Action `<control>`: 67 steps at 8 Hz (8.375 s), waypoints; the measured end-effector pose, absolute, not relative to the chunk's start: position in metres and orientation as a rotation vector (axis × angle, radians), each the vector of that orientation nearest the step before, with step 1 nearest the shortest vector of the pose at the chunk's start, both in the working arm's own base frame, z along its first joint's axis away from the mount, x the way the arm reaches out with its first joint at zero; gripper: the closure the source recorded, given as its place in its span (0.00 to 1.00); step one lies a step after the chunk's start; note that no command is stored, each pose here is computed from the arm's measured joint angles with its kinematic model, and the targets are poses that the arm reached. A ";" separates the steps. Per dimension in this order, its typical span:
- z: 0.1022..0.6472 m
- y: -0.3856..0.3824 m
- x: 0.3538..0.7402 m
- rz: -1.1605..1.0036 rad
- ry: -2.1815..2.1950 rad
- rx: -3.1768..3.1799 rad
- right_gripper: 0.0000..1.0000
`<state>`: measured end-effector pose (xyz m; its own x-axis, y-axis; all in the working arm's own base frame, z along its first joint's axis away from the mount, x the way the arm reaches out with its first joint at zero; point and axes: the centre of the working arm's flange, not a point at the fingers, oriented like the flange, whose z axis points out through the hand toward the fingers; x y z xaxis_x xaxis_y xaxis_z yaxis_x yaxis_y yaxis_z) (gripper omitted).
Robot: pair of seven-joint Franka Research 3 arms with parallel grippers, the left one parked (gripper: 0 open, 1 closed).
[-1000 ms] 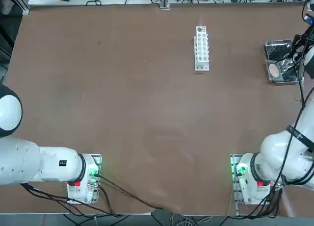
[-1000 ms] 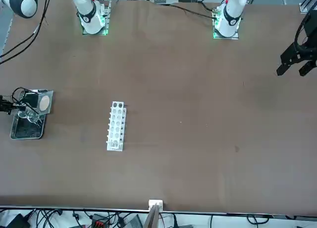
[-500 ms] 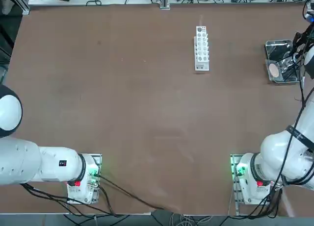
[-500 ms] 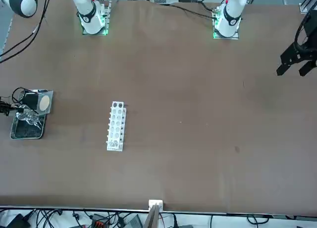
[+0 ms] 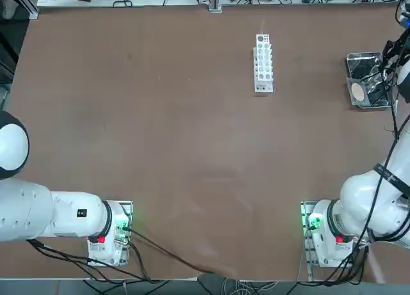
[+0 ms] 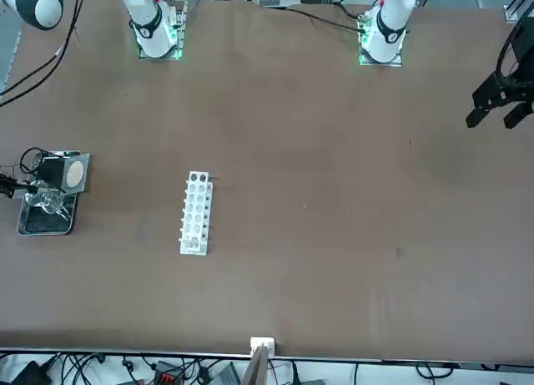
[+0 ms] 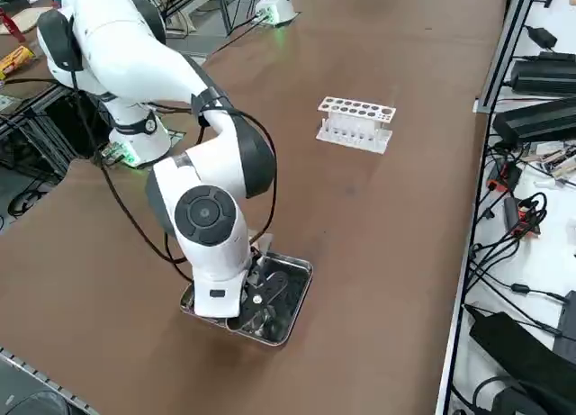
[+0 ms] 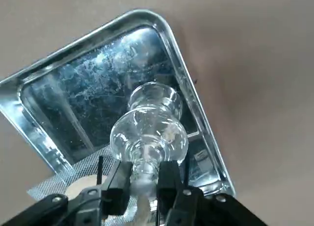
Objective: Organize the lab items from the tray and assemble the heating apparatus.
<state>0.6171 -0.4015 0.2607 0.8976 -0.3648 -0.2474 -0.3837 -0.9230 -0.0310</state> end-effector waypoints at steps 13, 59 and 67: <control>0.456 -0.217 0.676 0.228 0.347 -3.067 0.69; 0.386 -0.339 0.520 -0.132 0.796 -2.750 0.11; 0.324 -0.373 0.501 -0.174 0.948 -2.637 0.17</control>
